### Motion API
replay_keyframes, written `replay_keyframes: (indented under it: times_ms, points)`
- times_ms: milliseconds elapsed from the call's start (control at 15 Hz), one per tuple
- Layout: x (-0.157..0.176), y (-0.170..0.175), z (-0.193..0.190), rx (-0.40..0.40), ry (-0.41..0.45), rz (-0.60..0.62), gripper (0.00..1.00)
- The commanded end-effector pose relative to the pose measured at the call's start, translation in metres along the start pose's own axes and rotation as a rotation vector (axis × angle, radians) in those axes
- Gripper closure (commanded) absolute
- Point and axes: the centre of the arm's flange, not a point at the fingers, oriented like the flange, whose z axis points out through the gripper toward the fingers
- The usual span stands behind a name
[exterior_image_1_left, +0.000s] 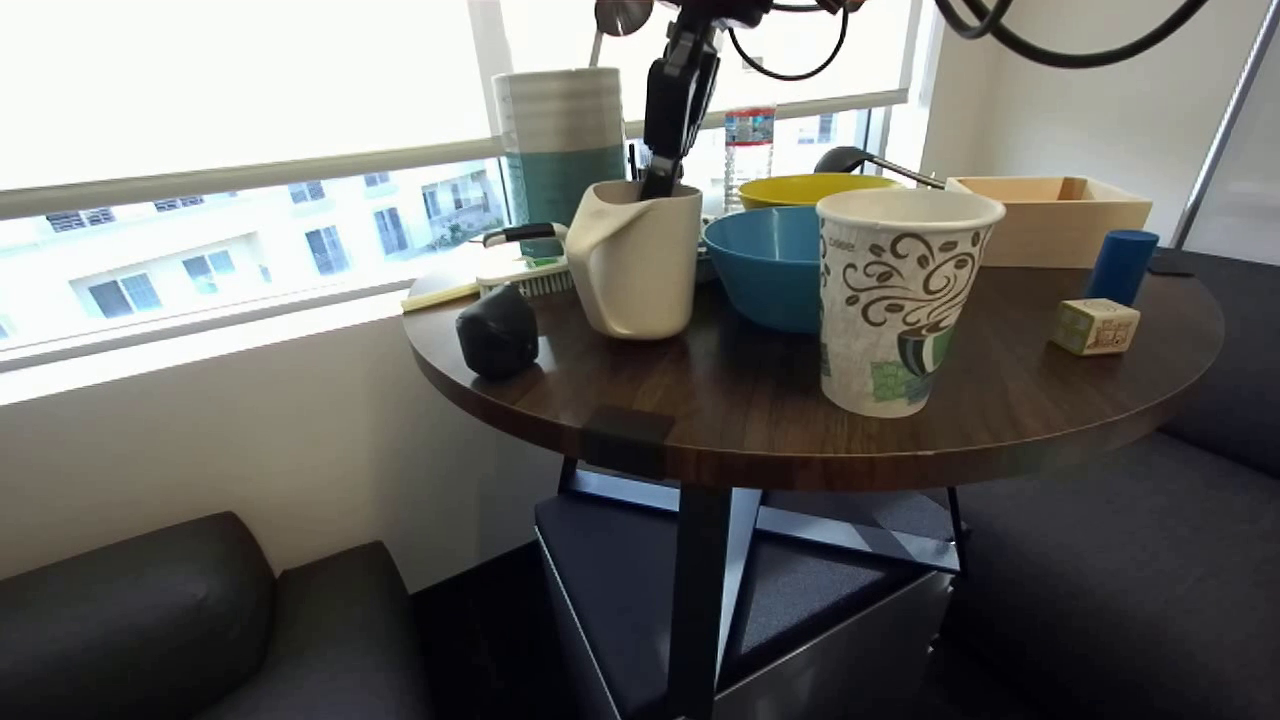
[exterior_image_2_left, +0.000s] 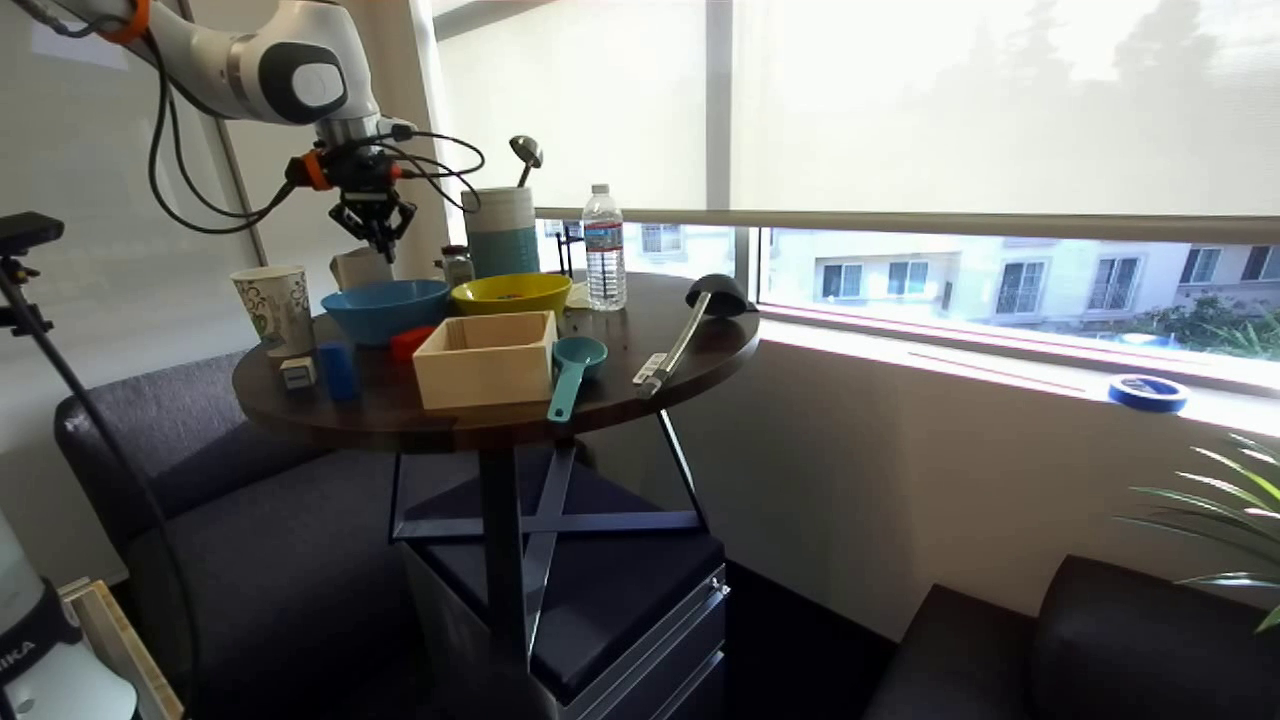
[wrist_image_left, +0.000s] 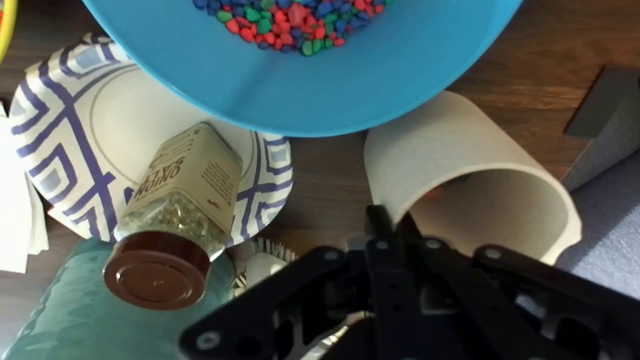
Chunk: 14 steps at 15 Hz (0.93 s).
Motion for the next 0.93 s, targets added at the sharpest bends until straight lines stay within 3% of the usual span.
replay_keyframes:
  times_ms: [0, 533, 733, 867]
  points:
    - [0.004, -0.019, -0.031, -0.022, 0.086, -0.045, 0.99]
    - [0.0, -0.064, -0.116, -0.219, 0.13, -0.168, 0.99]
    - [-0.007, -0.085, -0.144, -0.308, 0.093, -0.218, 0.99]
    - [-0.017, -0.097, -0.159, -0.364, 0.004, -0.208, 0.99]
